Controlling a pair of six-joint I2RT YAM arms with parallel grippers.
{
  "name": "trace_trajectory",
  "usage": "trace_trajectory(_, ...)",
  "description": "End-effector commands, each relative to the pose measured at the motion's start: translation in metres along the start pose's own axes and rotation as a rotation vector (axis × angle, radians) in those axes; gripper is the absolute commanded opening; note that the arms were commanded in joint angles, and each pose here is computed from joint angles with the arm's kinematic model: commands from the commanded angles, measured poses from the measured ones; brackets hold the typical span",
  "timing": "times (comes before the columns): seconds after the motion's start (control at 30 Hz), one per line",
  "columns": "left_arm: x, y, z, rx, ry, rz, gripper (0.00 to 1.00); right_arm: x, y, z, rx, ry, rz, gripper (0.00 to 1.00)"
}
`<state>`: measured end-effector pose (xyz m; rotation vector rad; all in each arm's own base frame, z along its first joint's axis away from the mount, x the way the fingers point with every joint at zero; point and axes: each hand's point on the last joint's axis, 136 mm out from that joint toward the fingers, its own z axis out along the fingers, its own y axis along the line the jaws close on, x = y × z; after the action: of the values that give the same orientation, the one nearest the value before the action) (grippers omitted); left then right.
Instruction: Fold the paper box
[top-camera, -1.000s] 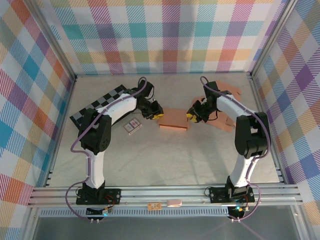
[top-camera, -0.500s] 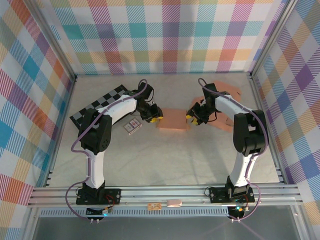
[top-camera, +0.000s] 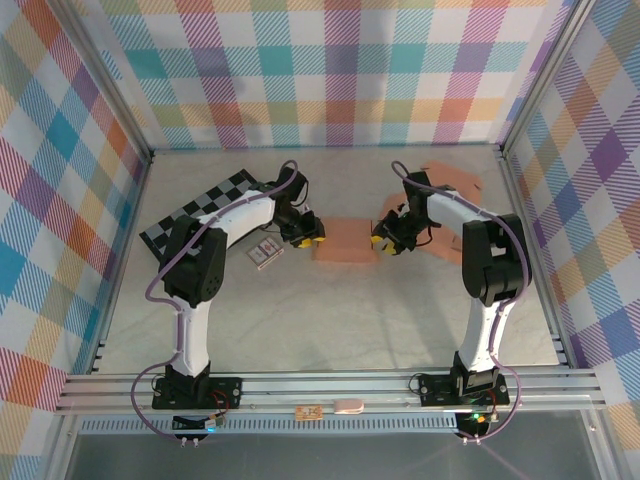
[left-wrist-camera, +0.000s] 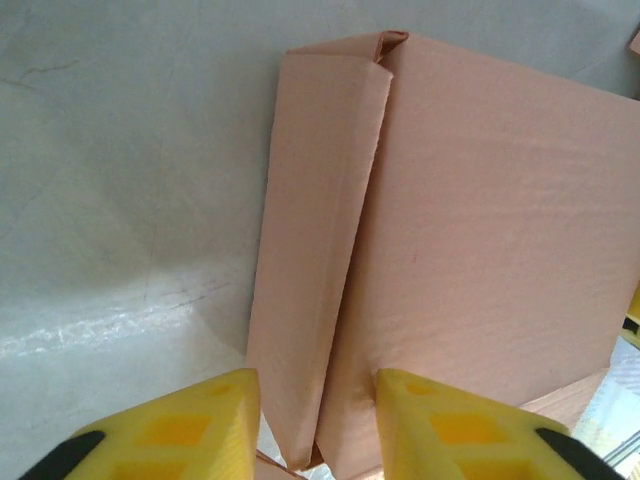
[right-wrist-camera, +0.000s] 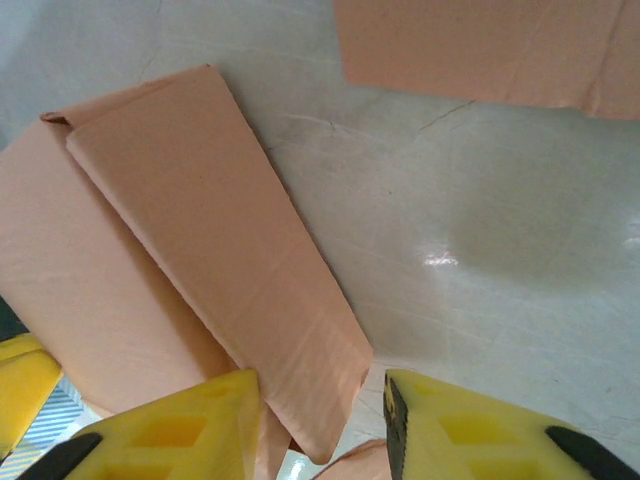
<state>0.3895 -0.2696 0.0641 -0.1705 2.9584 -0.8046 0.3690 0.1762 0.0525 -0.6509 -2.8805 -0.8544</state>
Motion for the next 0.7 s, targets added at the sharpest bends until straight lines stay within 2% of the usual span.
trace_trajectory(0.0, -0.001, 0.003, 0.009, -0.006, 0.003, 0.019, 0.31, 0.002, 0.002, -0.002, 0.014, 0.003, -0.023, 0.37)
trace_trajectory(0.3, 0.000, 0.004, 0.009, -0.009, 0.005, 0.025, 0.25, -0.002, 0.023, -0.018, -0.066, -0.059, -0.094, 0.42)
trace_trajectory(0.47, -0.003, -0.002, 0.002, 0.002, -0.009, 0.032, 0.25, -0.001, 0.033, -0.012, -0.118, -0.020, -0.107, 0.48)
trace_trajectory(0.67, -0.011, -0.017, -0.024, 0.025, -0.066, 0.046, 0.40, 0.005, 0.024, 0.010, -0.086, 0.043, -0.104, 0.45)
